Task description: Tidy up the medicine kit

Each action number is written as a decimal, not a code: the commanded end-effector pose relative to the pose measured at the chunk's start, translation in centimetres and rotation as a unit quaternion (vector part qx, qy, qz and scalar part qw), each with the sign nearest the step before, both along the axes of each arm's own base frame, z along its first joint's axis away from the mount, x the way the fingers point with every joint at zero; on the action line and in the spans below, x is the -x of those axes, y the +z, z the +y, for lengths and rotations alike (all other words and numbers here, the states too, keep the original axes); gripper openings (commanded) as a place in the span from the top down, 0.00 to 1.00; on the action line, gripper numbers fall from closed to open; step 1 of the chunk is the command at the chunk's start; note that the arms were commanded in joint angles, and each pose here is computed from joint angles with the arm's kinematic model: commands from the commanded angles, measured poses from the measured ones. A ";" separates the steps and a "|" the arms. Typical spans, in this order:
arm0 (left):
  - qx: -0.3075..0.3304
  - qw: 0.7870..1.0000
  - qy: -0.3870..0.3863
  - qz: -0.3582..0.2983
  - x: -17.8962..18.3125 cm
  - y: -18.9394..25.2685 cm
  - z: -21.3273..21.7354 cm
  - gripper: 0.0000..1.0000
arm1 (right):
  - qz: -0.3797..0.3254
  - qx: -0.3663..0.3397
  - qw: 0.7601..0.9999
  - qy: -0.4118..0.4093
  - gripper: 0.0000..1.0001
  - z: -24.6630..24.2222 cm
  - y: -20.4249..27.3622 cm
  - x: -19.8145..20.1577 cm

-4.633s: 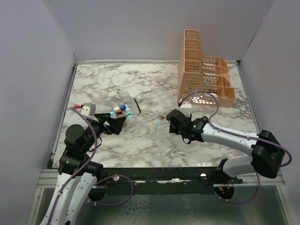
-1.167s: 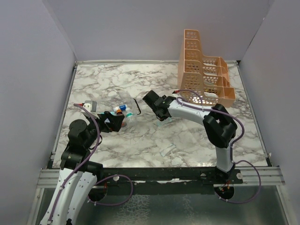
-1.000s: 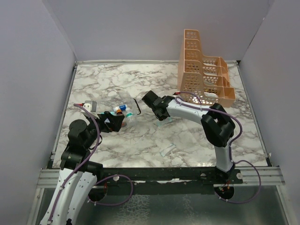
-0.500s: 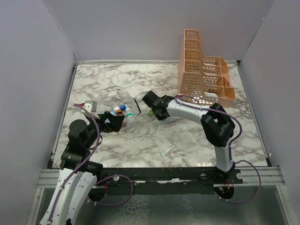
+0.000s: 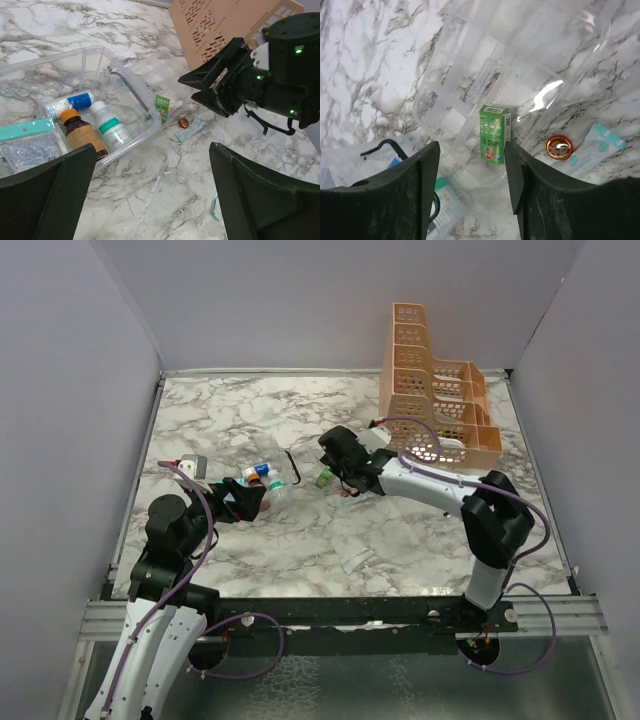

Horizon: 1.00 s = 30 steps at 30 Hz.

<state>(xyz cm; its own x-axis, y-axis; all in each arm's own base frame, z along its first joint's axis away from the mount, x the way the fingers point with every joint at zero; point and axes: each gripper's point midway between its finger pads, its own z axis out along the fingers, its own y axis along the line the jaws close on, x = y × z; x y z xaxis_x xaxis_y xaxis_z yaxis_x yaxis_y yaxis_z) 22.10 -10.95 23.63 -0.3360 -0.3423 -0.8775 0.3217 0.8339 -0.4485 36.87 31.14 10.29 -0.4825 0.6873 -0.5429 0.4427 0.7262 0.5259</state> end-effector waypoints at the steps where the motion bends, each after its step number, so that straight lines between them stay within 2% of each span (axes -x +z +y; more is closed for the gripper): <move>1: -0.001 1.000 0.003 -0.014 -0.1 1.0 0.1 0.01 | -0.070 0.072 0.985 0.141 0.46 -0.3 3.7 0.0; 5: -0.001 1.000 0.001 -0.015 -0.1 1.0 0.0 0.01 | -0.071 0.127 0.960 0.240 0.47 -1.3 3.2 2.0; 9: -0.001 1.000 -0.001 -0.011 -0.1 0.8 -0.1 0.01 | -0.070 0.171 0.943 0.277 0.47 -2.5 2.8 2.5; 14: -0.001 1.000 -0.011 -0.011 -0.2 0.8 -0.3 0.01 | -0.075 0.150 0.940 0.298 0.50 0.2 2.8 1.0; 19: -0.004 1.000 -0.012 -0.003 -0.4 0.4 -0.4 0.01 | -0.053 0.181 0.940 0.284 0.61 1.4 -0.1 -1.6; 25: -0.006 1.000 -0.013 0.007 -0.6 0.0 -0.4 0.01 | 0.006 0.239 0.938 0.251 0.80 -0.7 -3.7 -2.3; 30: -0.005 1.000 -0.012 0.010 -0.7 -0.1 -0.4 0.01 | 0.014 0.251 0.933 0.257 0.82 -1.8 -4.1 -1.4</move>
<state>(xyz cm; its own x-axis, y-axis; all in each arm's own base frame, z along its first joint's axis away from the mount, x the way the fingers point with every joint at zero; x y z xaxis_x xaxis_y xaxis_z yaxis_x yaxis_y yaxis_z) 22.78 -11.09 22.32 -0.3862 -0.3304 -0.8612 0.2971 0.8393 -0.4553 38.23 31.00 5.44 -0.7147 0.0405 -0.6983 -0.0473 0.9932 0.1060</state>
